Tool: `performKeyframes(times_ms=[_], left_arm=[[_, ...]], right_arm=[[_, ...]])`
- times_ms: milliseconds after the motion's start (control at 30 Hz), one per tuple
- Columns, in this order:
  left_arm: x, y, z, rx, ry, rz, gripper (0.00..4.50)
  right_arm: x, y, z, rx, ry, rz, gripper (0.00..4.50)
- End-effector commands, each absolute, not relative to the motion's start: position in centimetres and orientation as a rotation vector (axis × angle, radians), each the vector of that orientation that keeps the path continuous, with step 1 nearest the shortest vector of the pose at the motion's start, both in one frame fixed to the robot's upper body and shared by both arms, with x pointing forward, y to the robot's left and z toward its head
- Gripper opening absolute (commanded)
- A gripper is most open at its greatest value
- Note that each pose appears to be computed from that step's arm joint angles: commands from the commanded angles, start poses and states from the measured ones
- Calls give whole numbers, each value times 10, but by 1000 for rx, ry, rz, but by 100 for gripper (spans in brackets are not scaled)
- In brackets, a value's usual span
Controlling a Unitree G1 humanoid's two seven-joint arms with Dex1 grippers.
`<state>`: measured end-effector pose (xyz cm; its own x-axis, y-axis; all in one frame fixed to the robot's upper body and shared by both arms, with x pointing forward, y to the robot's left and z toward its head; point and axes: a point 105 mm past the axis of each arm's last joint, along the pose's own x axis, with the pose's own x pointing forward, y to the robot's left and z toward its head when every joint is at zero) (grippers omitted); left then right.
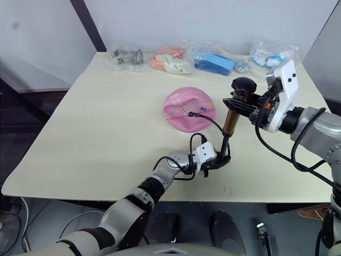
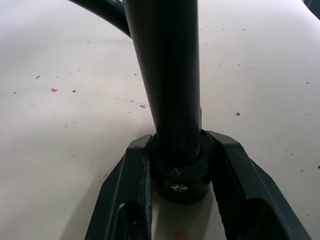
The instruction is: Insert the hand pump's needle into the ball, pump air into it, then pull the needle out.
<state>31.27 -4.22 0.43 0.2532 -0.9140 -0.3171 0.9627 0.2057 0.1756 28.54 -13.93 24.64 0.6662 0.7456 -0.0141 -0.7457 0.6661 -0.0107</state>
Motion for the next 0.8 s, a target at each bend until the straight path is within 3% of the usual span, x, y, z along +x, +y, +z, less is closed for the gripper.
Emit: performKeyframes(times_ms=[33, 233, 500, 600, 800], left_arm=[[295, -32, -28, 404, 287, -1354, 113], [295, -32, -28, 405, 285, -1354, 113], [297, -31, -27, 405, 284, -1347, 113], [296, -31, -27, 405, 283, -1348, 113], [297, -32, -27, 406, 286, -1349, 113]], right_arm=[[292, -139, 218, -34, 20, 783, 105], [293, -128, 126, -17, 188, 776, 105], [280, -118, 55, -9, 320, 790, 105], [280, -120, 61, -27, 288, 786, 105], [296, -134, 140, -83, 89, 770, 105]])
